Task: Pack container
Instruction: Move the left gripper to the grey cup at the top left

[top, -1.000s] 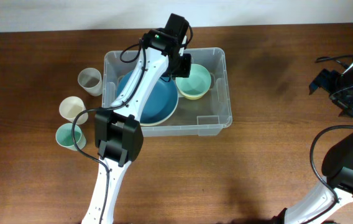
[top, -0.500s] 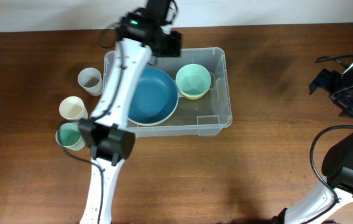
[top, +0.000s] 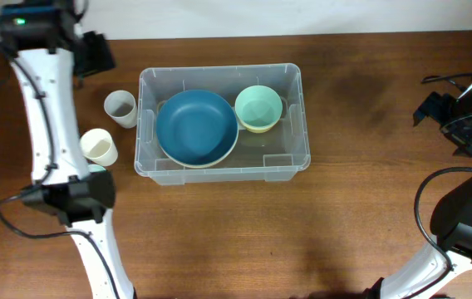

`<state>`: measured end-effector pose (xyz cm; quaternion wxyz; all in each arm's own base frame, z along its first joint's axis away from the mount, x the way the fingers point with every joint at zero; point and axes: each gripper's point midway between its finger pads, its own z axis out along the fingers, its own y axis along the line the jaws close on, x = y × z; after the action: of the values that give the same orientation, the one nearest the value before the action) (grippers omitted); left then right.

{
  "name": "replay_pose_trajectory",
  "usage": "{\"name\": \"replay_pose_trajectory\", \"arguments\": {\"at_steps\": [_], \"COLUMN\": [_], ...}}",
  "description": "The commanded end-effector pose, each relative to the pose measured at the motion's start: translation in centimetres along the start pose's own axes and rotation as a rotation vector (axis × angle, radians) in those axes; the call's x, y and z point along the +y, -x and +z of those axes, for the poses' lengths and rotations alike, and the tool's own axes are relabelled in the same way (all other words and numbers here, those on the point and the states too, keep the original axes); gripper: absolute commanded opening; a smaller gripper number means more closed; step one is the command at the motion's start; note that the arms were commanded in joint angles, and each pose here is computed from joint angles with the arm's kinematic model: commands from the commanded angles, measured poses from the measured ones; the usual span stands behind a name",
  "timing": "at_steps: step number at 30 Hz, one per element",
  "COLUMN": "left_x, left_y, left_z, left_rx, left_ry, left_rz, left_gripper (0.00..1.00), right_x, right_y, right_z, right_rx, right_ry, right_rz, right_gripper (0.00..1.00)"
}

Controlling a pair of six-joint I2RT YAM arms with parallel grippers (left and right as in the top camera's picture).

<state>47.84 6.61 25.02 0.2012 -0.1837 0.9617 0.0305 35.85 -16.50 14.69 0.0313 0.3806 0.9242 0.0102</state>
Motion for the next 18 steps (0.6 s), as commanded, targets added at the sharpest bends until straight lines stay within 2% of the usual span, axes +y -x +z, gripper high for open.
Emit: {"name": "replay_pose_trajectory", "arguments": {"at_steps": [1,11,18], "left_x": [0.1,1.1,1.2], "left_y": [-0.9,-0.8,-1.6], "left_z": [3.1,8.3,11.9], "left_rx": [0.104,0.144,0.202], "left_ry": [-0.099,-0.095,-0.089], "left_rz": [0.023,0.187,0.187], "left_gripper": [0.81,0.81,0.81], "right_x": [-0.1,-0.1,-0.1], "right_y": [0.0,0.0,0.0], "right_z": [0.0,0.0,0.0], "right_rx": [-0.002,-0.002,-0.002], "right_ry": [-0.009,-0.009,-0.009], "right_rz": [0.006,0.006,0.006], "right_gripper": [0.99,0.99,0.99]}}
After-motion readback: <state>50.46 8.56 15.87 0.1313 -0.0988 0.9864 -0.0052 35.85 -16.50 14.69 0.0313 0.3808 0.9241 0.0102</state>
